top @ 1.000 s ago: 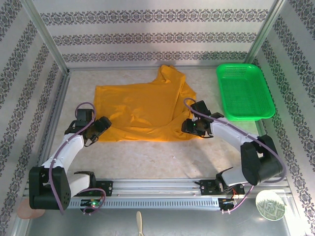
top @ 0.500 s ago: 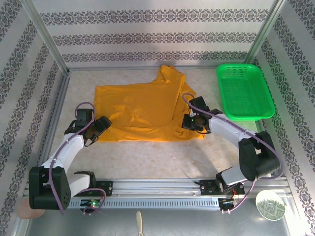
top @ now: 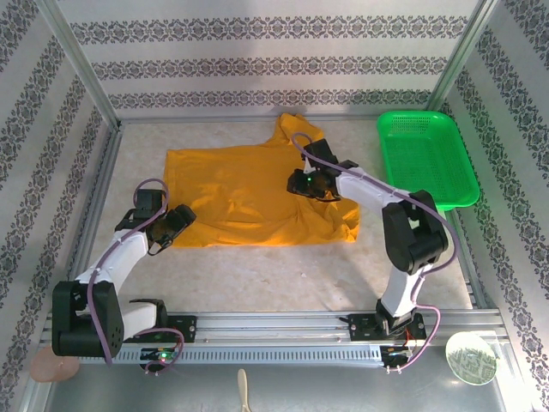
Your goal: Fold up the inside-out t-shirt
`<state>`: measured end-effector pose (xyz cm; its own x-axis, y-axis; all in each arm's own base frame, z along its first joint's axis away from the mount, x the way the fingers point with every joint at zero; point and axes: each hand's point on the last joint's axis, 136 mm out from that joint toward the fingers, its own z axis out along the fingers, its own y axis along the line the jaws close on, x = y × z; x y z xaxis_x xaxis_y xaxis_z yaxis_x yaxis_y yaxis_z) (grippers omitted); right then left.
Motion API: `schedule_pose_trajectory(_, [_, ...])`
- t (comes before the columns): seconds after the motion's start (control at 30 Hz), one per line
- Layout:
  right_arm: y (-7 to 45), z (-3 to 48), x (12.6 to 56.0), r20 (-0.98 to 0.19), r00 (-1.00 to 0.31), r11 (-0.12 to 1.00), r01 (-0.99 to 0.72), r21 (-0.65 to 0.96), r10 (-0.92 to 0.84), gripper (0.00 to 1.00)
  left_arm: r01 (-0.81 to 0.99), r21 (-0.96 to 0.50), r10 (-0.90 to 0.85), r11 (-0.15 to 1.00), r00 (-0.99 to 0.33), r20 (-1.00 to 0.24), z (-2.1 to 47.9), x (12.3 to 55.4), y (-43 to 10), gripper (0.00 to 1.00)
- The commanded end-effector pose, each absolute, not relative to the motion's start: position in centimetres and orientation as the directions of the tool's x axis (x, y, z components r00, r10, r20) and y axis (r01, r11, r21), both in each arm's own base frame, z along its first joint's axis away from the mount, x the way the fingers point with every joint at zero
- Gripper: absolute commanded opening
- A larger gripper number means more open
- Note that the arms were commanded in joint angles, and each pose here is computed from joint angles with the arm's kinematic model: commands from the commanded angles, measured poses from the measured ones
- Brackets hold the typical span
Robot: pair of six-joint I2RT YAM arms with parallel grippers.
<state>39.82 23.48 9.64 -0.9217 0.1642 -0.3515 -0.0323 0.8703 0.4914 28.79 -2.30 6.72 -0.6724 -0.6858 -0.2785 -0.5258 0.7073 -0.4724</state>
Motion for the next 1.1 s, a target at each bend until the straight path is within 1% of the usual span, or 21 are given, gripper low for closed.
schedule_pose_trajectory(0.0, [24.3,13.9,40.6,-0.455,-0.877,0.841,-0.122,0.527,0.158,0.53,-0.510,-0.493,-0.684,0.705,-0.673,-0.281,6.8,29.4,-2.8,0.80])
schedule_pose_trajectory(0.07, [22.4,15.0,39.7,-0.484,-0.858,0.864,-0.106,0.493,0.171,0.55,-0.506,-0.495,-0.681,0.706,-0.676,-0.281,6.9,29.5,-2.9,0.80])
schedule_pose_trajectory(0.13, [19.7,15.0,38.3,-0.479,-0.856,0.885,-0.056,0.462,0.196,0.54,-0.503,-0.499,-0.681,0.706,-0.675,-0.283,7.1,29.6,-2.9,0.80])
schedule_pose_trajectory(0.27, [14.8,12.5,35.6,-0.445,-0.859,0.912,0.056,0.407,0.252,0.52,-0.490,-0.507,-0.675,0.709,-0.680,-0.287,7.7,29.9,-3.1,0.80])
schedule_pose_trajectory(0.4, [12.3,10.3,34.6,-0.413,-0.871,0.928,0.112,0.355,0.264,0.43,-0.483,-0.511,-0.672,0.711,-0.680,-0.293,8.1,29.9,-3.2,0.80])
schedule_pose_trajectory(0.5, [12.3,9.4,35.2,-0.396,-0.876,0.924,0.128,0.361,0.276,0.36,-0.483,-0.514,-0.674,0.709,-0.678,-0.293,8.3,30.0,-3.2,0.80])
schedule_pose_trajectory(0.7, [13.3,7.8,37.1,-0.355,-0.899,0.931,0.132,0.340,0.257,0.29,-0.485,-0.515,-0.679,0.707,-0.670,-0.301,8.6,30.1,-3.1,0.80])
schedule_pose_trajectory(0.8, [13.2,7.0,37.7,-0.347,-0.903,0.936,0.139,0.322,0.253,0.29,-0.485,-0.520,-0.681,0.703,-0.669,-0.297,8.5,30.1,-3.2,0.80])
schedule_pose_trajectory(0.93, [13.3,6.2,38.5,-0.338,-0.909,0.942,0.141,0.304,0.246,0.25,-0.489,-0.523,-0.686,0.698,-0.666,-0.292,8.4,30.2,-3.2,0.80])
schedule_pose_trajectory(1.07, [13.0,5.4,39.2,-0.334,-0.910,0.949,0.155,0.274,0.245,0.25,-0.488,-0.524,-0.686,0.698,-0.666,-0.293,8.5,30.3,-3.2,0.80])
